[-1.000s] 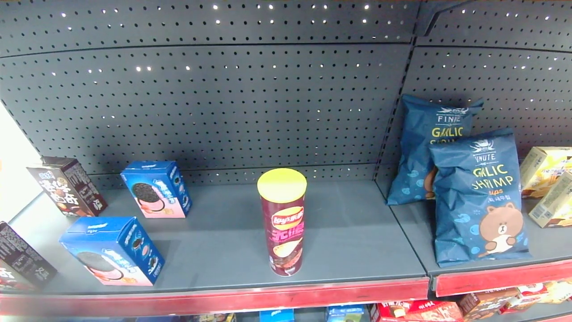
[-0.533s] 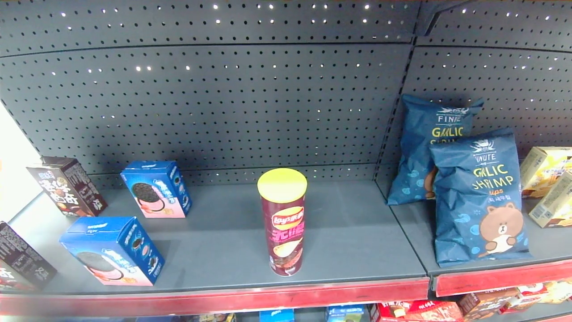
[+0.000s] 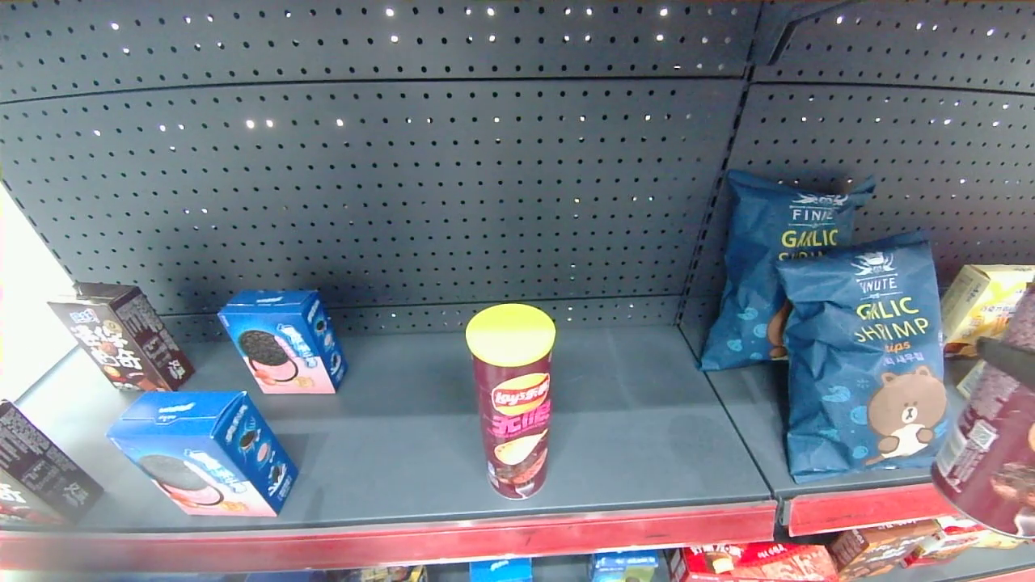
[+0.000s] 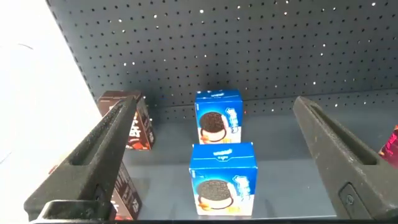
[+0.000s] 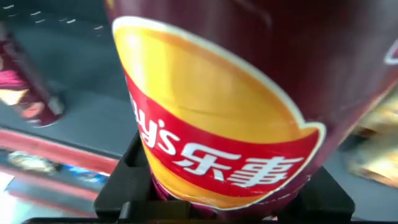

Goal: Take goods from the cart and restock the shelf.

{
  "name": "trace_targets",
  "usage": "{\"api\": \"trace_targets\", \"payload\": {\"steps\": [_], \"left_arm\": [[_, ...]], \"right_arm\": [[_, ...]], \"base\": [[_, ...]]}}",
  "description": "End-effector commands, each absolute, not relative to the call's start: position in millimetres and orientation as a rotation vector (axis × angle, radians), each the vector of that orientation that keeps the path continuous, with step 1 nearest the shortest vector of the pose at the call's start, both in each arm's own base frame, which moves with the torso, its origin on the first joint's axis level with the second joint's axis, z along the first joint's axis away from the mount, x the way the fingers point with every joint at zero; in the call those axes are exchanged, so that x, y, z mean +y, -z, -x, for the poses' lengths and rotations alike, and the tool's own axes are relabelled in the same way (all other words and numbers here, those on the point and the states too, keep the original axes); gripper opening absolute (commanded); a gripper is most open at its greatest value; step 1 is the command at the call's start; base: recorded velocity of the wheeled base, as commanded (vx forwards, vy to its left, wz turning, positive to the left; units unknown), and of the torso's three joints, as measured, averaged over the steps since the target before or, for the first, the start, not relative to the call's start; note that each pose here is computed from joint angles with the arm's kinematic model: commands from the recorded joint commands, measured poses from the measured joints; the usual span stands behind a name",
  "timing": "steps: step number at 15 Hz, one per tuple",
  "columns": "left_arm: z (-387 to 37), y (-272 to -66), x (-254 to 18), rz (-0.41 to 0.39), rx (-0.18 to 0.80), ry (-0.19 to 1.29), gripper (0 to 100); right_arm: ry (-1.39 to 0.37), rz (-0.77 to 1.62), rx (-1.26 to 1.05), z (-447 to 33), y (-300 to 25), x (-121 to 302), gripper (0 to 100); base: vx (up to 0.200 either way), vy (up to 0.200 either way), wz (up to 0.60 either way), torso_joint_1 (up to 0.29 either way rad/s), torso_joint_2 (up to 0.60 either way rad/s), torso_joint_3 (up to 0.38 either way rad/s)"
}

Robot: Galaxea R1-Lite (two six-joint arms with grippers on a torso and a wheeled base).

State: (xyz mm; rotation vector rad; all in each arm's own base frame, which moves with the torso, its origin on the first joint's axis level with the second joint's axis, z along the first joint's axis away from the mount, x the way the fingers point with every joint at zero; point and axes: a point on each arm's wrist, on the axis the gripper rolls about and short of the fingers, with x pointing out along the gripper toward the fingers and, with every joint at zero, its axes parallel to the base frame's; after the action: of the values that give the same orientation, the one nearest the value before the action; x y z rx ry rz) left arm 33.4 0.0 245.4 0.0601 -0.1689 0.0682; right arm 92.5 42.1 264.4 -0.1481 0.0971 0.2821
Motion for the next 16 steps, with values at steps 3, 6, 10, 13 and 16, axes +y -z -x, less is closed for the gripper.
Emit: {"api": "trace_targets", "payload": {"steps": [3,6,10,13,16], "left_arm": [[-35,-244,0,-0.060,-0.158,-0.068,100],[-37,-243,-1,-0.063,-0.150,-0.065,100],[-37,-247,-1,-0.065,-0.159,-0.064,100],[-38,-249,-1,-0.064,-0.164,-0.067,100],[-41,-242,-1,-0.069,-0.135,-0.067,100]], "right_arm": [[-0.379,0.166,0.198,-148,-256,74,0],[-0.411,0.176,0.248,-183,-250,94,0],[-0.546,0.161,0.200,-216,-243,127,0],[-0.584,0.164,0.159,-262,-219,157,0],[-0.570,0.213,0.097,-306,-193,173,0]], "base": [[0.000,0.000,0.00,0.000,0.00,0.000],[0.000,0.000,0.00,0.000,0.00,0.000],[0.000,0.000,0.00,0.000,0.00,0.000],[0.000,0.000,0.00,0.000,0.00,0.000],[0.000,0.000,0.00,0.000,0.00,0.000]]}}
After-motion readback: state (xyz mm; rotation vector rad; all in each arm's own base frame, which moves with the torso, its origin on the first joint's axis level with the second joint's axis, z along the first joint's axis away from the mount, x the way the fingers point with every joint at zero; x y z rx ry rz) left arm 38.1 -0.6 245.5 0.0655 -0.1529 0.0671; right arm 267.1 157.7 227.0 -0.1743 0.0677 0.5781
